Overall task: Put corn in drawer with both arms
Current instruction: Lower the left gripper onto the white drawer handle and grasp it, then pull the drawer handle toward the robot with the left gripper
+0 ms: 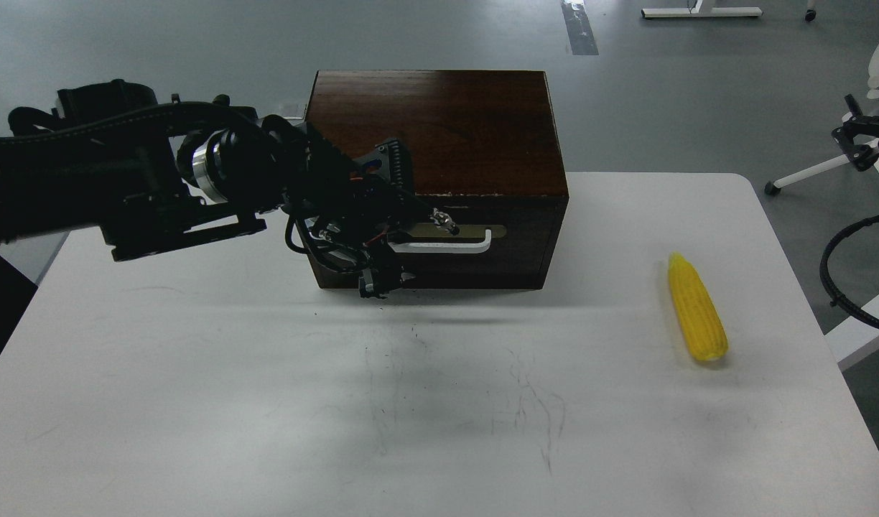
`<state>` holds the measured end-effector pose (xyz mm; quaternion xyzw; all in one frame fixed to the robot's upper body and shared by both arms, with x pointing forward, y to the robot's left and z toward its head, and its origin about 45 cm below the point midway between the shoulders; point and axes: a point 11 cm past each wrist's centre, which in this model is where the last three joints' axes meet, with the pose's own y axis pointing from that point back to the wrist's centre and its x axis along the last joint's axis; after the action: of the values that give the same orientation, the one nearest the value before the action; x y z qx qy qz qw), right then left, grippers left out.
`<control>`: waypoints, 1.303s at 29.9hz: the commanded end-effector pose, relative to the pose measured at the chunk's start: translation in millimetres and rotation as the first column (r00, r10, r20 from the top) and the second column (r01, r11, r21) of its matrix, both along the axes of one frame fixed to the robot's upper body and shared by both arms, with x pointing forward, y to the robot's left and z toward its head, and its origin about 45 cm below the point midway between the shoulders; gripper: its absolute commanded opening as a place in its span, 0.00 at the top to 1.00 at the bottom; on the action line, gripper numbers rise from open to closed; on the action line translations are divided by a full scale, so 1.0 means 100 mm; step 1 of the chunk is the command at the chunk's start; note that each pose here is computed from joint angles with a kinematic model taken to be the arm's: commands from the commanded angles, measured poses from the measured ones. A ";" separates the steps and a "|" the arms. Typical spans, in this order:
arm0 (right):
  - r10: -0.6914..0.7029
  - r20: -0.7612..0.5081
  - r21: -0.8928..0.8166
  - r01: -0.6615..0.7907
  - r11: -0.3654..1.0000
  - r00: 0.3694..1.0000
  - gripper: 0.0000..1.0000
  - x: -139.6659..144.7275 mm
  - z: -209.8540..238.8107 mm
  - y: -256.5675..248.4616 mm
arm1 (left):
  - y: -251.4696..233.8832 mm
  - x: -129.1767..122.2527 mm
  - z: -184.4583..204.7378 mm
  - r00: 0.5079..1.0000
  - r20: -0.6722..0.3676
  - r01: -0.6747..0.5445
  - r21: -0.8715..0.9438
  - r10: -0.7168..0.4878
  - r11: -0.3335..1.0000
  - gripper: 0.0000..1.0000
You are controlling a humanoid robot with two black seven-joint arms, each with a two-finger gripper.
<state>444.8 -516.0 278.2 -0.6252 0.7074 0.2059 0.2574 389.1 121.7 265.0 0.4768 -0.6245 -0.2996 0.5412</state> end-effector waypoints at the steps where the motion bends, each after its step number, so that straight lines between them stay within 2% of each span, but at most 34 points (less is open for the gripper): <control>1: 0.001 0.000 -0.001 -0.001 1.000 1.000 0.00 0.00 0.00 0.00 | -0.04 -0.05 -0.01 1.000 -0.014 0.017 -0.003 -0.017 1.000 0.53; 16: -0.028 0.012 -0.011 0.028 1.000 1.000 0.00 0.01 0.08 -0.08 | -0.23 -0.17 0.01 0.996 -0.027 0.083 -0.009 -0.084 0.996 0.53; 23: -0.030 0.011 -0.012 0.030 0.999 0.999 0.00 0.00 0.09 -0.09 | -0.29 -0.32 0.01 0.990 -0.050 0.129 -0.016 -0.130 0.991 0.53; 39: -0.030 0.011 -0.012 0.030 0.999 0.999 0.00 0.00 0.09 -0.09 | -0.31 -0.35 0.06 0.988 -0.043 0.145 -0.018 -0.145 0.989 0.53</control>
<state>445.2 -525.4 287.1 -0.6174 0.7165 0.1938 0.2607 355.8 90.9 271.2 0.4210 -0.6465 -0.3433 0.5357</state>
